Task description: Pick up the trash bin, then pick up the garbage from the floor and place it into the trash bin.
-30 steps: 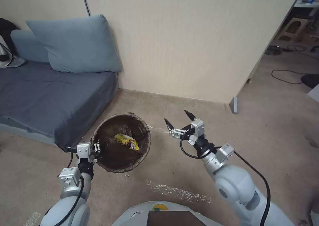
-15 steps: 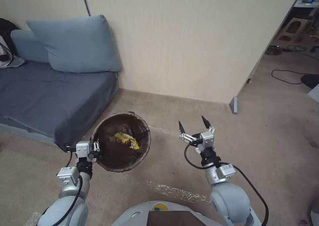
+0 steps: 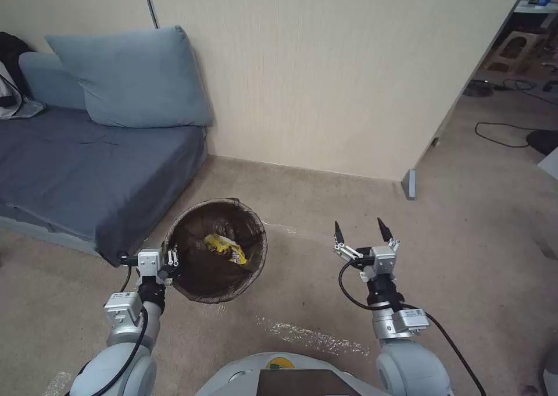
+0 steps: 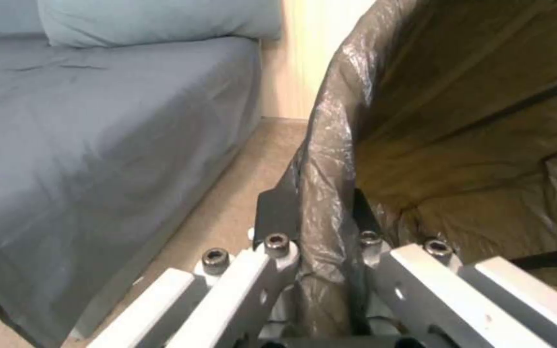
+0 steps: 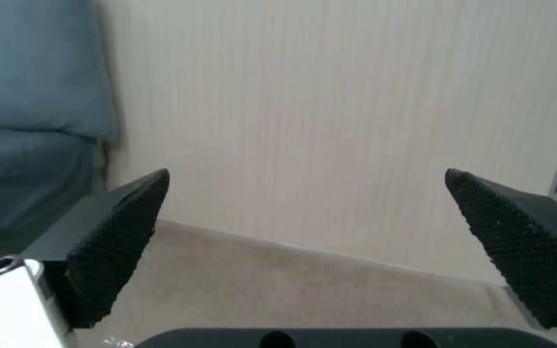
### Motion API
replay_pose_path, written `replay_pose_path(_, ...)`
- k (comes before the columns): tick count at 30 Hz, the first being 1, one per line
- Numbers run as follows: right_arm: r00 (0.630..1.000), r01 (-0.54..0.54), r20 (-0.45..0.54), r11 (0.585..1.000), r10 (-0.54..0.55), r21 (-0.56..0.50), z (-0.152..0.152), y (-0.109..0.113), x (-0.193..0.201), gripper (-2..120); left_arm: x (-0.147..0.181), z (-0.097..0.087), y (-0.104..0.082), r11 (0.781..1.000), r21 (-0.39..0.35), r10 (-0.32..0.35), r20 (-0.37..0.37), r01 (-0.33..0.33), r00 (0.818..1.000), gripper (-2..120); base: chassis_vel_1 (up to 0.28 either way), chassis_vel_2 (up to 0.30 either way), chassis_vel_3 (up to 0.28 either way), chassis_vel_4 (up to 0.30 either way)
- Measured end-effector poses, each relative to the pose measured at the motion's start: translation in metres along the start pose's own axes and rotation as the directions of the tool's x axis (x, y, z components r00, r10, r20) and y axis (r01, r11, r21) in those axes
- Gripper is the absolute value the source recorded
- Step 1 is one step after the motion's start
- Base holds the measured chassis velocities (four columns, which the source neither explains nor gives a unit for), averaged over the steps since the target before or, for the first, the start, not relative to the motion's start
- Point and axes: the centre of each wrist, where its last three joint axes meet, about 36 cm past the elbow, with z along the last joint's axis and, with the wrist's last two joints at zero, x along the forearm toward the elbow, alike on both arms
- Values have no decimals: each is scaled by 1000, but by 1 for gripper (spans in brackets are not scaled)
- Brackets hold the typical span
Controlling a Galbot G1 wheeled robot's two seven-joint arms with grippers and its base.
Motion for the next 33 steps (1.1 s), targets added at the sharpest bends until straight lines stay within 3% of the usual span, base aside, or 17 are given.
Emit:
replay_pose_path(12,997,-72,-9,997,71,-33,-2,6,1,100,2,-1,0,1000,-12,7,7,-7,1000,0,0,0,0,0)
replay_pose_path(33,998,-65,-6,998,65,-19,-1,4,-6,100,-3,1,-1,1000,-8,19,16,-18,1000,0,0,0,0,0)
